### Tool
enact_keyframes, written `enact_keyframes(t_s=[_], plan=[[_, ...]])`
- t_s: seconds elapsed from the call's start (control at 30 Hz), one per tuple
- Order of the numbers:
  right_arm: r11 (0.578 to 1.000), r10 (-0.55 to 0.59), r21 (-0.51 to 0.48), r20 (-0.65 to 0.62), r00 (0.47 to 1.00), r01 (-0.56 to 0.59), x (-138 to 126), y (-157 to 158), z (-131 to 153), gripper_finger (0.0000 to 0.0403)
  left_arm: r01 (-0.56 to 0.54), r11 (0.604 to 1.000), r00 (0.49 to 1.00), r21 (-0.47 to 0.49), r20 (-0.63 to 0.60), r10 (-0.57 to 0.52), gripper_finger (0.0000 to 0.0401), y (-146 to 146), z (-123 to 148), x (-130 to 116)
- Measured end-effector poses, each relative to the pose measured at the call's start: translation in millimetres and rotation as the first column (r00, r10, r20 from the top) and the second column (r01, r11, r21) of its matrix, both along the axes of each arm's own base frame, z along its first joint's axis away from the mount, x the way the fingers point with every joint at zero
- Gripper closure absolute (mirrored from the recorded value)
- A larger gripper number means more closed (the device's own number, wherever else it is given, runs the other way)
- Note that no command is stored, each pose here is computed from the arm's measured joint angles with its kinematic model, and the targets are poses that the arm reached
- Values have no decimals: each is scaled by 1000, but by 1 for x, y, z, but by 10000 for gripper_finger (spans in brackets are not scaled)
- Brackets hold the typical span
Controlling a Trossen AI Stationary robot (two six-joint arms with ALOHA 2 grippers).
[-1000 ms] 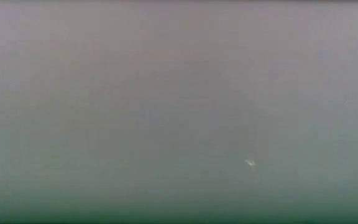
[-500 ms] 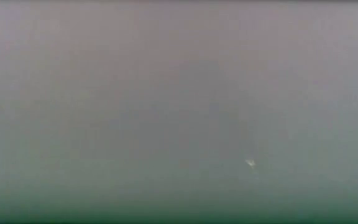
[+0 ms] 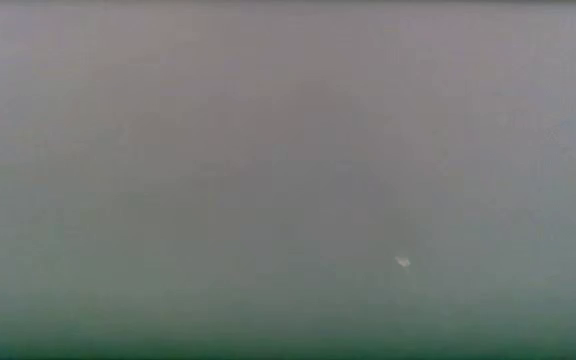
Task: Sort & place blocks by color
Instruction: Put the bottom right orange block into the white bin
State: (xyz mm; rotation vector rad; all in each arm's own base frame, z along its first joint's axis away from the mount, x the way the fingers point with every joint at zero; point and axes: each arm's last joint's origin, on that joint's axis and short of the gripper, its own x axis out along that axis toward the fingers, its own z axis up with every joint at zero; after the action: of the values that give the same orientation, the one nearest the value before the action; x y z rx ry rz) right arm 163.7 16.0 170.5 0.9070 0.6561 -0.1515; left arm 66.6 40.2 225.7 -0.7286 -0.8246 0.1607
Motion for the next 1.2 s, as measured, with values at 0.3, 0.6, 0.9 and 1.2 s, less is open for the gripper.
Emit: enact_keyframes(t_s=[0.3,0.6,0.9,1.2], plan=[[991,-131,58,185,974,123,10,-17,16,287,50,998,973,-28,-225,-55,169,10,13,22],[961,-273,146,384,882,234,17,-38,36,287,36,985,848,168,-526,59,169,34,46,66],[947,-321,138,485,814,291,38,-60,58,283,36,890,724,454,-626,289,169,56,66,103],[921,-387,229,450,805,315,70,-93,76,283,162,734,645,660,-634,427,169,55,67,139]])
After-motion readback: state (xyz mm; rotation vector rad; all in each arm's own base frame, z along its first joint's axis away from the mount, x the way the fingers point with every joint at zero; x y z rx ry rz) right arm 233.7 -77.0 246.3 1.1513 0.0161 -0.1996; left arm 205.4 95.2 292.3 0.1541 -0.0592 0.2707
